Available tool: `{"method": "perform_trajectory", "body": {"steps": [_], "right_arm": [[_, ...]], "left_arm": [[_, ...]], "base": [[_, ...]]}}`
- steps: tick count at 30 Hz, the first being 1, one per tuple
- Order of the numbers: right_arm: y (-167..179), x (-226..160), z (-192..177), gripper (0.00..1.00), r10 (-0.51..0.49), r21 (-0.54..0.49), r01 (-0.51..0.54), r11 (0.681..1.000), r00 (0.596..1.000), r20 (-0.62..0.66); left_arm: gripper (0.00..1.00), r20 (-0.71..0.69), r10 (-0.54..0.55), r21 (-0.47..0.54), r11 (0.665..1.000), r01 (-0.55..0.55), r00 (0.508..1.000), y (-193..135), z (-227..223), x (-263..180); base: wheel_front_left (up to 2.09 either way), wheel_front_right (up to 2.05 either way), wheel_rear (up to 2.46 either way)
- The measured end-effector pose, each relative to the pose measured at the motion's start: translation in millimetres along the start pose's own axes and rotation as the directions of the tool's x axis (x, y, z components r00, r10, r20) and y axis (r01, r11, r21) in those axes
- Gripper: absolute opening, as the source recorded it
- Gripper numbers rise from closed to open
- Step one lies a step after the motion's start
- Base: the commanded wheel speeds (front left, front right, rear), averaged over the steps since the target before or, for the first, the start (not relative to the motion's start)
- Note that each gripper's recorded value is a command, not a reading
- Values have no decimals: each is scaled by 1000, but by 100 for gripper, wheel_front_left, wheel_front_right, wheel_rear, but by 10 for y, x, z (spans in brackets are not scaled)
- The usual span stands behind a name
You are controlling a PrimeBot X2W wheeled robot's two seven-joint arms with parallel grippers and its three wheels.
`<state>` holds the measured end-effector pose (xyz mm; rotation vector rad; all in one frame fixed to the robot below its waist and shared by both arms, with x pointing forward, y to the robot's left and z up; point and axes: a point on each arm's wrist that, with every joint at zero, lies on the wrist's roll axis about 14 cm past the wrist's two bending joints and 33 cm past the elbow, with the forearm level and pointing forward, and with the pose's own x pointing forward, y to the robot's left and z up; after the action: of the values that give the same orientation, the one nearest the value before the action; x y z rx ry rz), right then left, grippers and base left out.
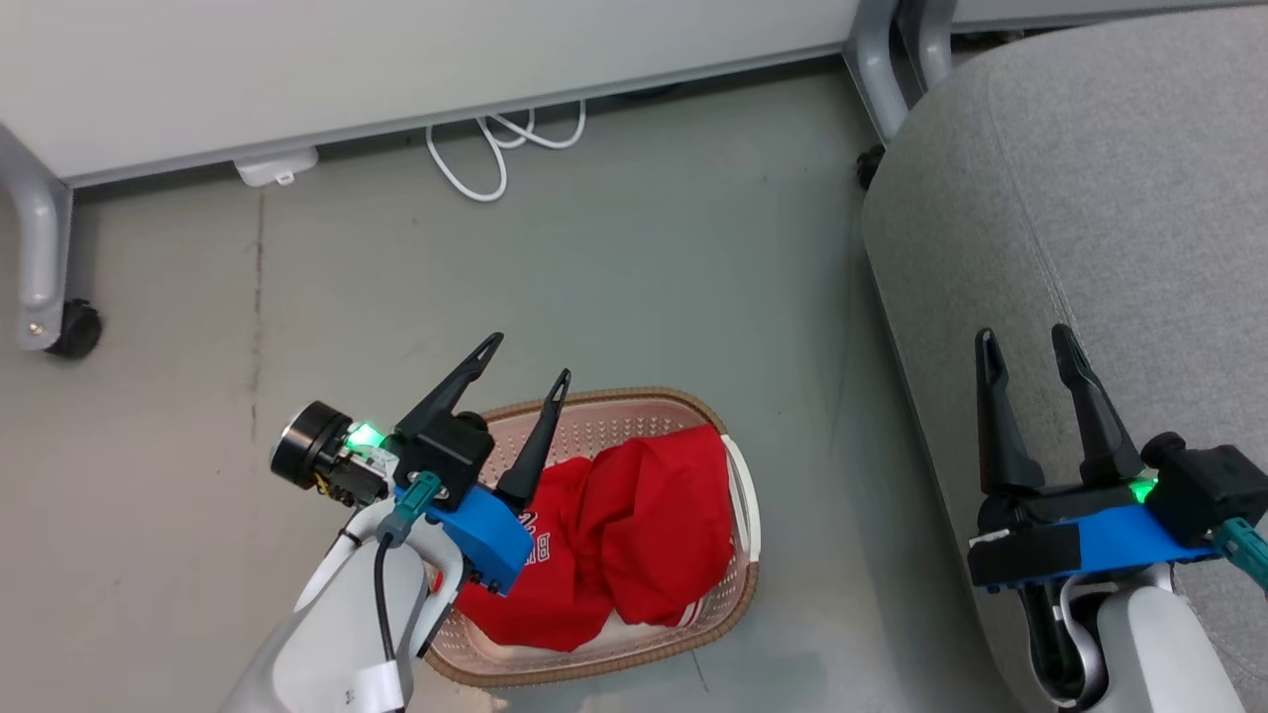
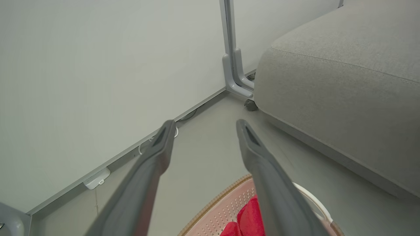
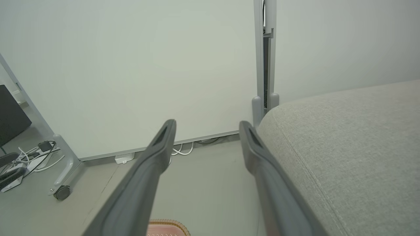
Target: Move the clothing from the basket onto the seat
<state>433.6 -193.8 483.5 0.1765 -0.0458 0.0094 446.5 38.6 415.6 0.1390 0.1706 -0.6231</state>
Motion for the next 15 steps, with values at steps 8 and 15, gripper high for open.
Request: {"method": "perform_trajectory", "body": {"steps": [8,15], "right_arm": [[-95,211,-202,100,-16,1,16,1000,999,-33],[-192,356,-424,100,-32,0,33,999,997,-72]], "left_arm": [[100,-176,-199,45,977,209,964,-292,-627,291],[100,-358,-350,66,915,397,866,-560,-1302,335]], "base": [[0,0,0],[0,0,0]]}}
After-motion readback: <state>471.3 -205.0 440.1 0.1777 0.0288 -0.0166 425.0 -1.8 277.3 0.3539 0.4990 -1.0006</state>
